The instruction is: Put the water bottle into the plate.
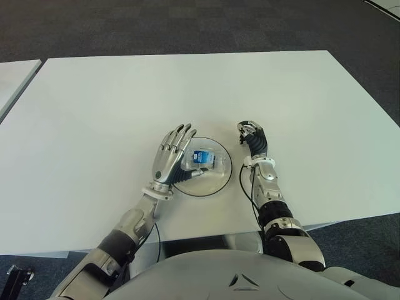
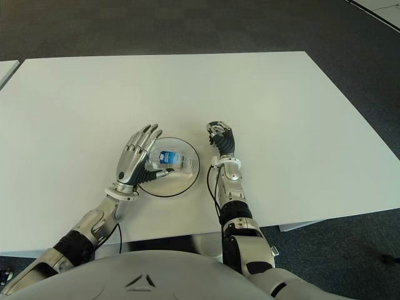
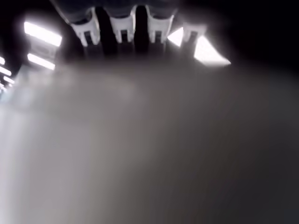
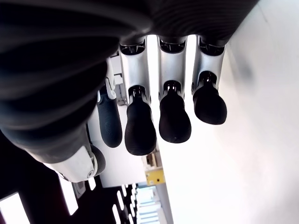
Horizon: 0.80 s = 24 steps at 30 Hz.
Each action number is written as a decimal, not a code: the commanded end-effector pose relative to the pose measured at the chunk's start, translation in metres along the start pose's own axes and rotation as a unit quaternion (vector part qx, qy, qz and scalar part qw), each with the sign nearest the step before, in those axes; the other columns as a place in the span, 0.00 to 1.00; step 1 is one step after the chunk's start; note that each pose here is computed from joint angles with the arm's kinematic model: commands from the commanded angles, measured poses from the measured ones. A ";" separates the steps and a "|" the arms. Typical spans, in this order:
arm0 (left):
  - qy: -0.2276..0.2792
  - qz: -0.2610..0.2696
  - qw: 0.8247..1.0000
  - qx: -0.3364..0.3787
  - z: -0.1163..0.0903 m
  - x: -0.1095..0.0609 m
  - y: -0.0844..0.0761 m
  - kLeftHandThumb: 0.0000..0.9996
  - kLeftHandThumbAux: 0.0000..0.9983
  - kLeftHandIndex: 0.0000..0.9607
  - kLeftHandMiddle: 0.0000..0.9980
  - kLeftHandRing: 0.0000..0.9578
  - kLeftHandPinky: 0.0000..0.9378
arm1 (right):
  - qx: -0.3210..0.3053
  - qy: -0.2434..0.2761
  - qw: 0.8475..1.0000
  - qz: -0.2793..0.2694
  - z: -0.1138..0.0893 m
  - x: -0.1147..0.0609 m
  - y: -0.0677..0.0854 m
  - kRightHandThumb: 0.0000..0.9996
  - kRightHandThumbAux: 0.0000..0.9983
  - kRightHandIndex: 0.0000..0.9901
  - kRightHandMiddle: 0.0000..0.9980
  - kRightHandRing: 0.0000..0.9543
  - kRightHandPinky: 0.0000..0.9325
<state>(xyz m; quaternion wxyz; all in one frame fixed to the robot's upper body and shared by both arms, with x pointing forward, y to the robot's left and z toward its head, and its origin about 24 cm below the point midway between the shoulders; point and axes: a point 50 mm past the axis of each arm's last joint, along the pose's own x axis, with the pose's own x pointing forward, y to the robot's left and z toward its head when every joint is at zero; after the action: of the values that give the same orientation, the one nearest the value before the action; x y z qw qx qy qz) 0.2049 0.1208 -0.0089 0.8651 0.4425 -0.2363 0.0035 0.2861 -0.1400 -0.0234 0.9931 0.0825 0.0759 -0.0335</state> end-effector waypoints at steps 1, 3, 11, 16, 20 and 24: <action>0.023 0.020 0.997 -0.072 -0.003 0.001 0.003 0.03 0.43 0.00 0.00 0.00 0.00 | 0.010 0.104 0.994 -0.019 -0.041 -0.021 -0.009 0.71 0.73 0.44 0.77 0.78 0.81; 0.033 0.025 0.994 -0.100 -0.004 0.001 0.005 0.04 0.42 0.00 0.00 0.00 0.00 | 0.009 0.103 0.994 -0.018 -0.041 -0.021 -0.009 0.71 0.73 0.44 0.77 0.78 0.81; 0.061 0.045 0.988 -0.135 -0.009 0.001 0.009 0.04 0.41 0.00 0.00 0.00 0.00 | 0.006 0.108 0.994 -0.020 -0.041 -0.021 -0.009 0.71 0.73 0.44 0.76 0.78 0.80; 0.084 0.069 0.985 -0.131 -0.017 0.001 0.012 0.01 0.41 0.00 0.00 0.00 0.00 | 0.003 0.109 0.994 -0.022 -0.041 -0.020 -0.009 0.71 0.73 0.44 0.76 0.78 0.80; 0.101 0.085 0.983 -0.126 -0.021 0.001 0.014 0.00 0.40 0.00 0.00 0.00 0.00 | 0.002 0.105 0.994 -0.021 -0.041 -0.021 -0.009 0.71 0.73 0.44 0.76 0.78 0.80; 0.124 0.100 0.979 -0.126 -0.026 -0.001 0.017 0.00 0.41 0.00 0.00 0.00 0.00 | 0.002 0.105 0.994 -0.021 -0.040 -0.021 -0.009 0.71 0.73 0.44 0.76 0.78 0.80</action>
<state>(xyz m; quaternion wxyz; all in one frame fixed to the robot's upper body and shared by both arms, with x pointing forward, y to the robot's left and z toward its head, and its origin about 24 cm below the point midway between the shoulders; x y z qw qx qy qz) 0.2130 0.1454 -0.0045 0.9280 0.3053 -0.1928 0.0922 0.2861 -0.1404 -0.0234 0.9933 0.0801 0.0762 -0.0321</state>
